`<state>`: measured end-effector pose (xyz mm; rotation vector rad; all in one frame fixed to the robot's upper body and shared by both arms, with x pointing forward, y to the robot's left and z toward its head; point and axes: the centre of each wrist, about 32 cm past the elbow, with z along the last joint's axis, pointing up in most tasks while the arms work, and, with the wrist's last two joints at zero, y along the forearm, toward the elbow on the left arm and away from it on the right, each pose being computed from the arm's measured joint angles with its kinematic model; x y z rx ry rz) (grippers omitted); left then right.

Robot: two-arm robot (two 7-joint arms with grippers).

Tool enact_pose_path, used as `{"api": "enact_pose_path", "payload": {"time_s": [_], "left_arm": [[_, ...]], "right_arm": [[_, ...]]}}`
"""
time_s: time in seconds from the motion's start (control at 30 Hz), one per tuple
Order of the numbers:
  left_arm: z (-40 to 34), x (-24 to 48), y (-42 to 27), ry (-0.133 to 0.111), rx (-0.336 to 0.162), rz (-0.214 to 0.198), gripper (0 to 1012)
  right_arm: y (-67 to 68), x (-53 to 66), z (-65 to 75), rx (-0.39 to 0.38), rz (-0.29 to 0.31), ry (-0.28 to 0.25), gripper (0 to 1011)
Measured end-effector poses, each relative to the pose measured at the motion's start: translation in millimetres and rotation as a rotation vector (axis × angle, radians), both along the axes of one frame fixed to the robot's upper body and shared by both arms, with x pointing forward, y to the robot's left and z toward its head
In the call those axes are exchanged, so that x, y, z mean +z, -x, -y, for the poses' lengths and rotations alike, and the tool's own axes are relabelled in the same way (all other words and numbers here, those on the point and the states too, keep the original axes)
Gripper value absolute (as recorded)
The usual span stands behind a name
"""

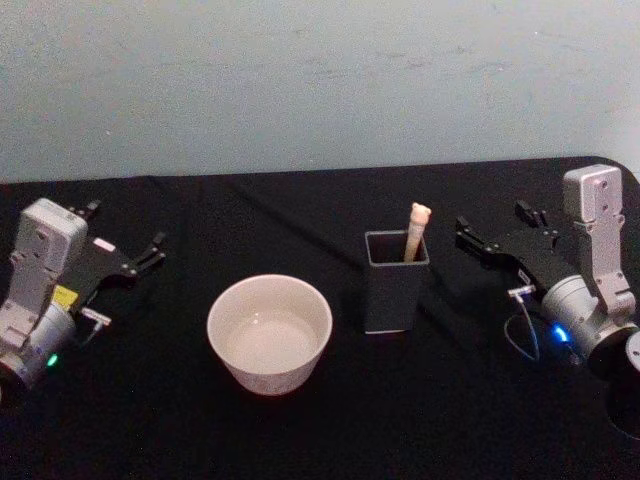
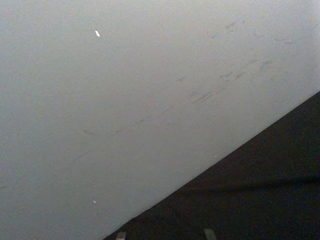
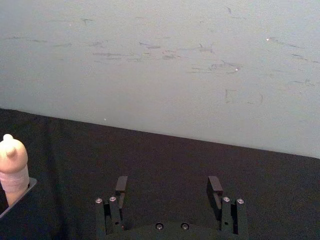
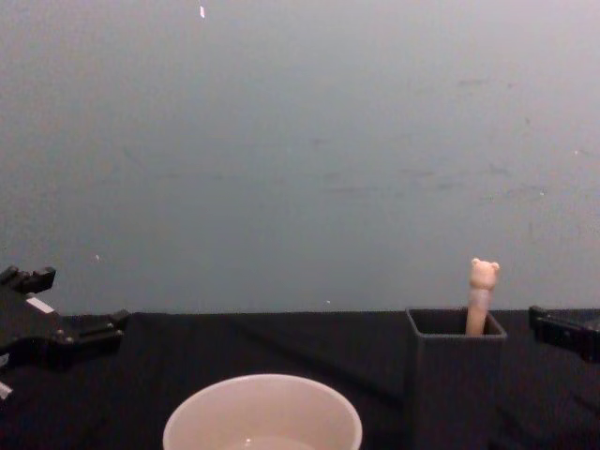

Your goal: Pick up the stirring spoon with one hand, stir inside the cup, then place it back in its original position.

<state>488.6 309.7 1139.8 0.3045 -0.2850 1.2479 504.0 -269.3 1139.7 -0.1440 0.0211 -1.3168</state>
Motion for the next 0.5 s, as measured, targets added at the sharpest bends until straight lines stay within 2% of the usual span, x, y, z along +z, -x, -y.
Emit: {"api": "enact_pose_path", "payload": {"time_s": [0.5], "left_arm": [[0.0,0.0,0.0,0.000,0.000,0.000,1001]], "right_arm": [[0.0,0.0,0.0,0.000,0.000,0.000,1003]]}}
